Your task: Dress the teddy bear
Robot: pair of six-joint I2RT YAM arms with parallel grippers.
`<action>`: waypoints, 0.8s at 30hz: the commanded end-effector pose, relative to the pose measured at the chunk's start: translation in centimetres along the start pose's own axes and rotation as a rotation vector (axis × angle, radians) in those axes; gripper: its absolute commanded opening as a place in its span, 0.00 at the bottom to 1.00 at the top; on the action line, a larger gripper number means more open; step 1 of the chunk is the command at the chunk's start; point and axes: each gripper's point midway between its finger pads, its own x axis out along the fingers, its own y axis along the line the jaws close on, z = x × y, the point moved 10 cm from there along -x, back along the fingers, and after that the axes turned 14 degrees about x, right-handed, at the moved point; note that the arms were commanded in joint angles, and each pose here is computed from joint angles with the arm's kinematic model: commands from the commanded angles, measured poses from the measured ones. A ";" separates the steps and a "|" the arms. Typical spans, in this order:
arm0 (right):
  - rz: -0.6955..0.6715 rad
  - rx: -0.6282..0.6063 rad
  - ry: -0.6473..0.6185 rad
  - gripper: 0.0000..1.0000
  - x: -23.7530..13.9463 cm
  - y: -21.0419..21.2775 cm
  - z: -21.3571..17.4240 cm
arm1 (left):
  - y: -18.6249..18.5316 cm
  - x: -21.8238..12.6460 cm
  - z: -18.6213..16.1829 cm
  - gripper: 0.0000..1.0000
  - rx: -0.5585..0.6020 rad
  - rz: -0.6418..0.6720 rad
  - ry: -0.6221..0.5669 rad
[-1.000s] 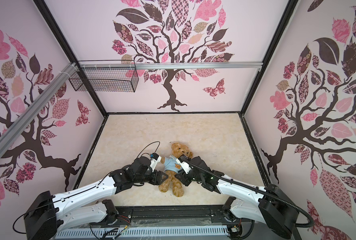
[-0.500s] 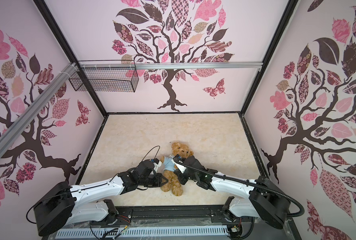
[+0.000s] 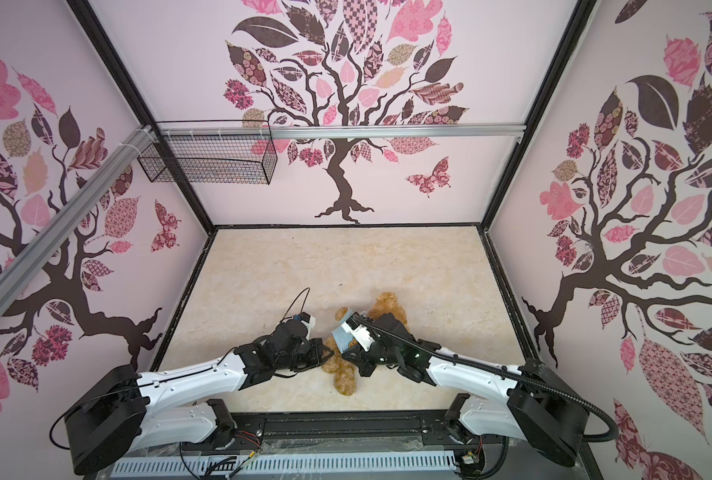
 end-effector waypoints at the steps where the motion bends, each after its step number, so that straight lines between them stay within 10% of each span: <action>1: 0.008 0.049 0.082 0.00 1.4 -0.9 -1.4 | -0.2 0.1 0.5 0.00 -0.014 -0.024 -0.060; 13: 0.055 0.133 -0.069 0.42 -3.2 -0.8 2.1 | 1.4 -1.3 -0.3 0.00 -0.053 0.031 -0.090; 24: -0.044 0.419 -0.233 0.40 -3.7 -7.4 6.7 | 1.6 -0.8 -1.4 0.00 -0.025 -0.013 0.024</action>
